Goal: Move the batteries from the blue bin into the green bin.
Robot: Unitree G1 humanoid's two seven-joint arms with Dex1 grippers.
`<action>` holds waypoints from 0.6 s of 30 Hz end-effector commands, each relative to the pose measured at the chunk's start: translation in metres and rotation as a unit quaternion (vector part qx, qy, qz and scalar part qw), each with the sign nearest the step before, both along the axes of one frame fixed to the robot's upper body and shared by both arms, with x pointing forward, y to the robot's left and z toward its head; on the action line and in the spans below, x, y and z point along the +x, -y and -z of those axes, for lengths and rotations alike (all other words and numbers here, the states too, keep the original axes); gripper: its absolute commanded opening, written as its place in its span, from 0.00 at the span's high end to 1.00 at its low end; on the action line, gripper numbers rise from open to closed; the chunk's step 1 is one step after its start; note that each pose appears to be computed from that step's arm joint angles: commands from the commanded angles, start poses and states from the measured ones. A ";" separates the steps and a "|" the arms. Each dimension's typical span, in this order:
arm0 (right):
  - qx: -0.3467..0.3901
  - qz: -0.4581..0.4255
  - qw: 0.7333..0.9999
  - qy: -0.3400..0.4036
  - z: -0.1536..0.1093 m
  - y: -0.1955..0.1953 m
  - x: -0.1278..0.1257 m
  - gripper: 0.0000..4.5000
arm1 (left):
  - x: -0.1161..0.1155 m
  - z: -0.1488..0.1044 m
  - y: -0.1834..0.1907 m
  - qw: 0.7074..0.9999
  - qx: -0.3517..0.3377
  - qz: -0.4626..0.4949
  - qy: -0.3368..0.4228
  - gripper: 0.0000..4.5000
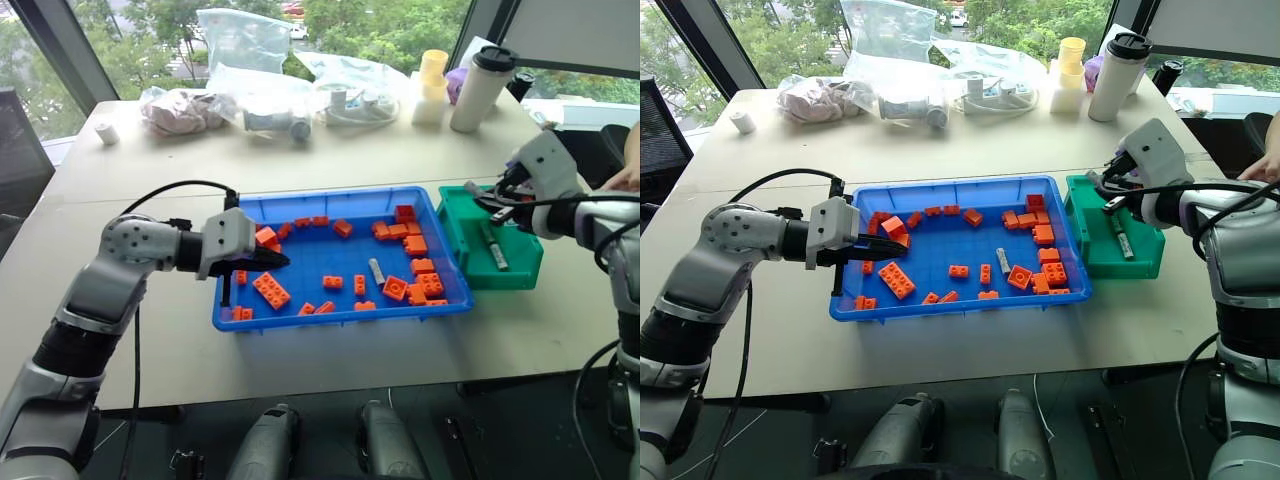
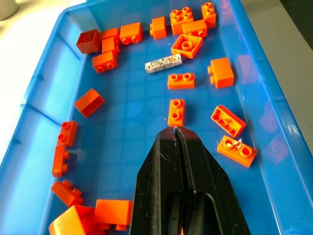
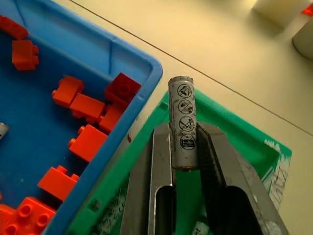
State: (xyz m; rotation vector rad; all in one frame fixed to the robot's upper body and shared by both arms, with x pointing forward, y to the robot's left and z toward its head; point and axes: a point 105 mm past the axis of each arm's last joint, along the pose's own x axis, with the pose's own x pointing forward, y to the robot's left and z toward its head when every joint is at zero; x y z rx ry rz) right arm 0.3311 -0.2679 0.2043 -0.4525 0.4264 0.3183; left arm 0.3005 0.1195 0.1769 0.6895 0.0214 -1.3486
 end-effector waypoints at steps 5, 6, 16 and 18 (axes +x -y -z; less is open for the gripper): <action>-0.020 0.000 1.000 0.013 -0.003 0.005 -0.009 0.47 | 0.005 -0.009 0.006 1.000 0.002 0.019 0.025 1.00; -0.020 -0.005 1.000 0.023 -0.009 0.002 -0.008 0.35 | 0.005 -0.009 0.007 0.999 0.001 0.020 0.025 1.00; 0.047 -0.193 0.980 0.013 -0.019 -0.107 -0.016 0.15 | 0.005 -0.010 0.006 0.999 0.002 0.019 0.027 1.00; 0.060 -0.212 0.975 -0.008 -0.004 -0.127 -0.017 0.15 | 0.005 -0.010 0.006 0.999 0.001 0.017 0.029 1.00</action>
